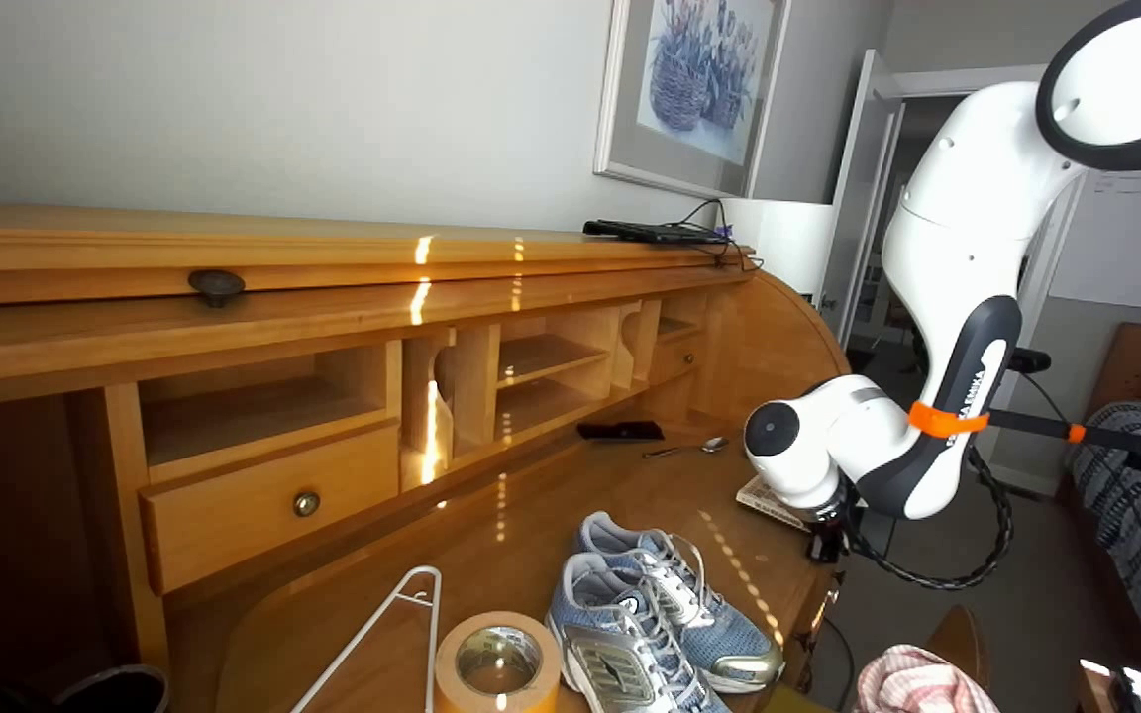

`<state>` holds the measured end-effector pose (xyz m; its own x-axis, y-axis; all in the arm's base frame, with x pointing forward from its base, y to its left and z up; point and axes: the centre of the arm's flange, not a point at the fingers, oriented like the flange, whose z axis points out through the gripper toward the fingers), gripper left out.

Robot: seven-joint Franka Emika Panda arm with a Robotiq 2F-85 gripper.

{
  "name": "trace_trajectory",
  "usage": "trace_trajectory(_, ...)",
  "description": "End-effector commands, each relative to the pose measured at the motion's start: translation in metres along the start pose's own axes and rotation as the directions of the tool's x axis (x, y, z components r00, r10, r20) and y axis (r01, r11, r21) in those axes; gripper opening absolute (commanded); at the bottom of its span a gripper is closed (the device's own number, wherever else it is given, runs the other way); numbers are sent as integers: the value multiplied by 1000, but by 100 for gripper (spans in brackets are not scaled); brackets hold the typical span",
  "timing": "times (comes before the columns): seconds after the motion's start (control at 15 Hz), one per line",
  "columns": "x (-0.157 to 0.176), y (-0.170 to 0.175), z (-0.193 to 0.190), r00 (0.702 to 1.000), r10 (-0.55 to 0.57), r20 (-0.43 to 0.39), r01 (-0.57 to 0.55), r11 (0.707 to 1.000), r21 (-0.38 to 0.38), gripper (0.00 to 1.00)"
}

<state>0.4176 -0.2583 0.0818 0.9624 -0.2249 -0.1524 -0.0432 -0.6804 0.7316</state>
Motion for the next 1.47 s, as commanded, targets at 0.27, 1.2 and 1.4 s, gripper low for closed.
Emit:
trace_trajectory(0.27, 1, -4, -14, 998, 1, 64, -3, 1000, 20, 6)
trace_trajectory(1.2, 4, -4, -126, 994, 20, -104, -12, 997, 78, 6)
trace_trajectory(1.4, 5, -6, -142, 989, 6, -150, 2, 998, 55, 6)
